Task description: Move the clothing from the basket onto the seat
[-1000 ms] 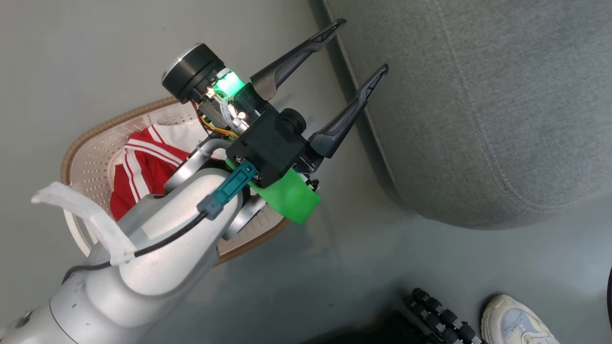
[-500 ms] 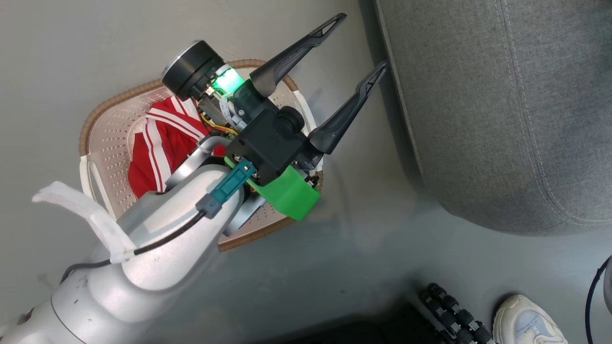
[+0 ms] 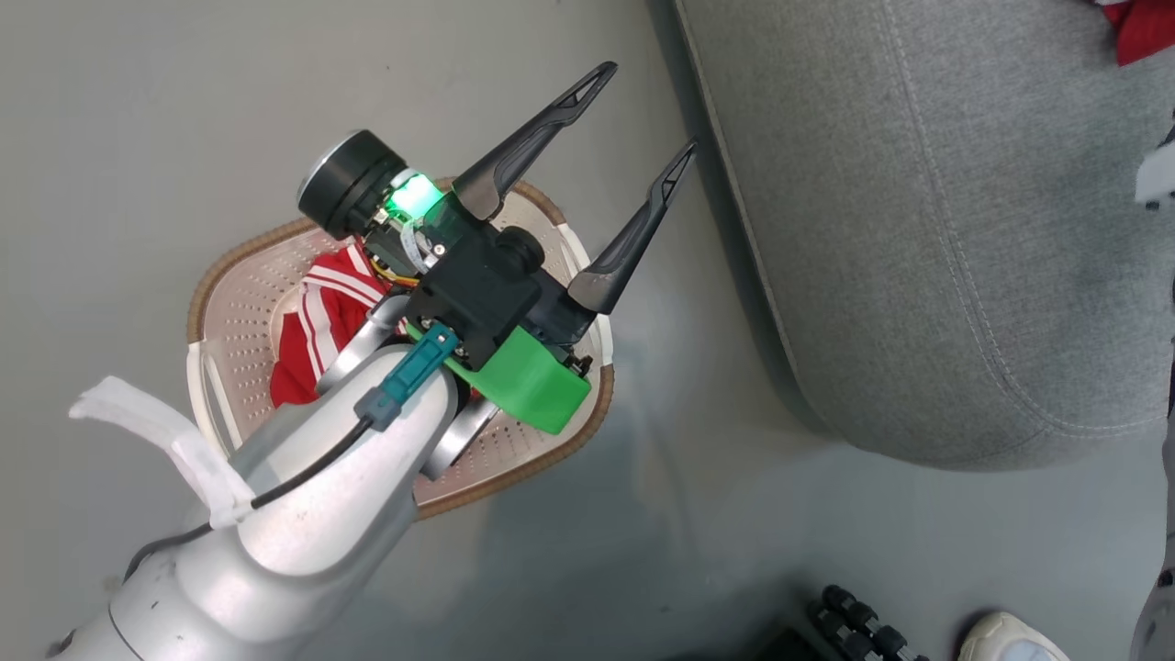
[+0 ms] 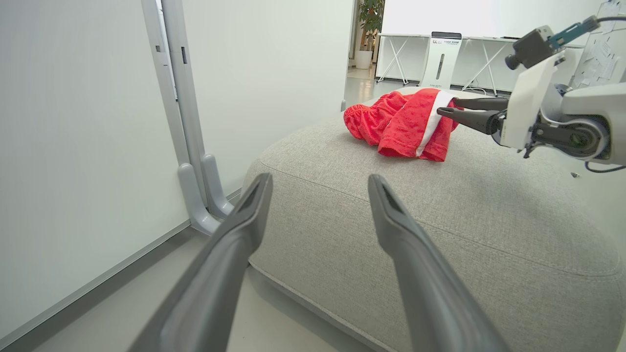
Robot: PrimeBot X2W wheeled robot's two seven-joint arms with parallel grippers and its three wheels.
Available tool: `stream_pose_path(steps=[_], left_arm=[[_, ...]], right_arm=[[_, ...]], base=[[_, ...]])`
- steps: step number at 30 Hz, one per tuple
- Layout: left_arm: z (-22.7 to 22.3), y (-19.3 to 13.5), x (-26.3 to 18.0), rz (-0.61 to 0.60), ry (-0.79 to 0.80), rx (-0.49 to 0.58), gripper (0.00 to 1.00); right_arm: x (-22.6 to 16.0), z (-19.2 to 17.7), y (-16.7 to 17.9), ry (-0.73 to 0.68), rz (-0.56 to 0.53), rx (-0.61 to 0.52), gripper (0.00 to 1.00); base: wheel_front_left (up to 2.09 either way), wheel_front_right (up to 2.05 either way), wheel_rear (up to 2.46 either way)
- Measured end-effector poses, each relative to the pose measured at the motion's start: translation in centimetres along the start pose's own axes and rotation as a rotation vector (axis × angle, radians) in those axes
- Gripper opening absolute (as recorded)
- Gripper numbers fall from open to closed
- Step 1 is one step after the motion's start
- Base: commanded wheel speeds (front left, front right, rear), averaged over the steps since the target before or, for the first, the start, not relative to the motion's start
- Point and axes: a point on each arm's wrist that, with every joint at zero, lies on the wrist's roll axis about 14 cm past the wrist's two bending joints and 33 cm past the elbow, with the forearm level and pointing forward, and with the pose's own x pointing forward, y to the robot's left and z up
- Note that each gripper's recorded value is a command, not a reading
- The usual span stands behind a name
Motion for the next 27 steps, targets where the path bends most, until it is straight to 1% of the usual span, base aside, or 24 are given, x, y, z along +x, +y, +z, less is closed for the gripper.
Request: stream_pose_path(steps=[6, 10, 17, 23, 27], left_arm=[[2.2, -0.1, -1.2, 0.069, -0.010, 0.004, 1.00], [3.5, 0.4, -2.4, 0.132, -0.012, 0.013, 1.00], [6.1, 2.4, -5.9, 0.287, -0.029, 0.038, 1.00], [7.7, 4.7, -10.2, 0.441, -0.026, 0.066, 1.00], [8.9, 6.0, -13.1, 0.543, -0.035, 0.082, 1.00]], right_arm=[[-4.4, 0.1, -1.1, 0.007, -0.003, 0.015, 1.00], [-6.4, 1.4, 0.0, -0.028, 0.035, 0.032, 1.00], [-9.4, 4.7, 4.6, -0.119, 0.149, 0.101, 1.00], [-11.5, 7.1, 9.9, -0.180, 0.290, 0.163, 1.00], [-12.7, 8.7, 12.8, -0.216, 0.375, 0.193, 1.00]], base=[[0.00, 0.00, 0.00], [0.00, 0.00, 0.00], [0.00, 0.00, 0.00], [0.00, 0.00, 0.00], [0.00, 0.00, 0.00]])
